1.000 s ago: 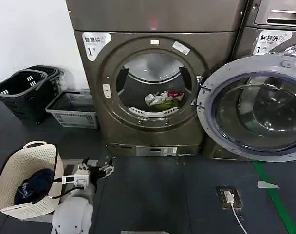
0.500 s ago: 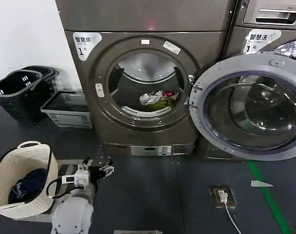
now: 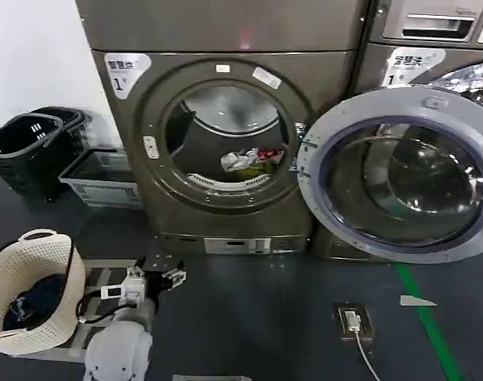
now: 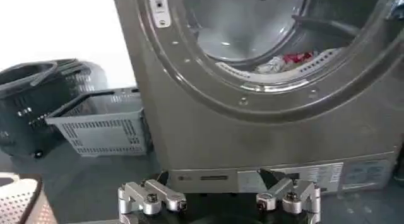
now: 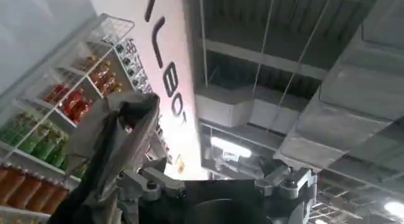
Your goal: Grasp the clothes from the dryer.
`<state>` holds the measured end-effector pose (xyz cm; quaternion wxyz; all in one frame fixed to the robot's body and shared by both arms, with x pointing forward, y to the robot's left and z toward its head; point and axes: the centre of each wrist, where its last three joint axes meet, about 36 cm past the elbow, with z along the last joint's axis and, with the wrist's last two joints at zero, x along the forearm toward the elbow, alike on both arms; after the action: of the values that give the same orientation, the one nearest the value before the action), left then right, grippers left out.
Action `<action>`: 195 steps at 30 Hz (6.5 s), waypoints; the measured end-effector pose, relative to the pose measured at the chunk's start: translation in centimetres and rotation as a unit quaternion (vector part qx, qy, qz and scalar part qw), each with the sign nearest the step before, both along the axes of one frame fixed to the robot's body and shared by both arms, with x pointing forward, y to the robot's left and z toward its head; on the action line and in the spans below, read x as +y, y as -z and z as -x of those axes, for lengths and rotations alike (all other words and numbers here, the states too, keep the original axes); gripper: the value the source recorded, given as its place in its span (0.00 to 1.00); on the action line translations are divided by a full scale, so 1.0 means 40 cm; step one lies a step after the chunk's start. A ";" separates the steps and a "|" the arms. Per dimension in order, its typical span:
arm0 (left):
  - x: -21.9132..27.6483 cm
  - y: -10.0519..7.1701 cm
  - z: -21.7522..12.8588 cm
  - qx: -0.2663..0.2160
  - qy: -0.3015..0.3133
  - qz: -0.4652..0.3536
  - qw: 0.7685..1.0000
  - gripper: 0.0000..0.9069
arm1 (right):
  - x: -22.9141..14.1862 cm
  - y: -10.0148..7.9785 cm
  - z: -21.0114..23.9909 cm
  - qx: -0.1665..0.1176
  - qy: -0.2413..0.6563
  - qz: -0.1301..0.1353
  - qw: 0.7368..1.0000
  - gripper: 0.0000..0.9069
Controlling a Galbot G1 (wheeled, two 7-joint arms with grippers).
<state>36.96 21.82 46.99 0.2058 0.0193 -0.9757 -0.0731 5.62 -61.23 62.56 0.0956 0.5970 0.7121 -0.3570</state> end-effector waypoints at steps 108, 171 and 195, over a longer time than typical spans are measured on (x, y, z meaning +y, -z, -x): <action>0.004 -0.019 0.008 -0.008 0.020 0.011 1.000 1.00 | 0.012 -0.007 0.068 -0.043 0.044 0.025 0.998 1.00; 0.004 -0.019 0.007 -0.008 0.026 0.009 1.000 1.00 | 0.020 -0.007 0.073 -0.041 0.049 0.028 0.998 1.00; 0.000 -0.024 0.000 -0.011 0.028 0.003 1.000 1.00 | 0.016 -0.003 0.092 -0.028 0.061 0.036 0.997 1.00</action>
<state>36.96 21.82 47.94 0.1925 -0.0081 -0.9784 -0.0754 1.92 -60.59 62.67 0.1149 0.6449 0.6583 -0.3709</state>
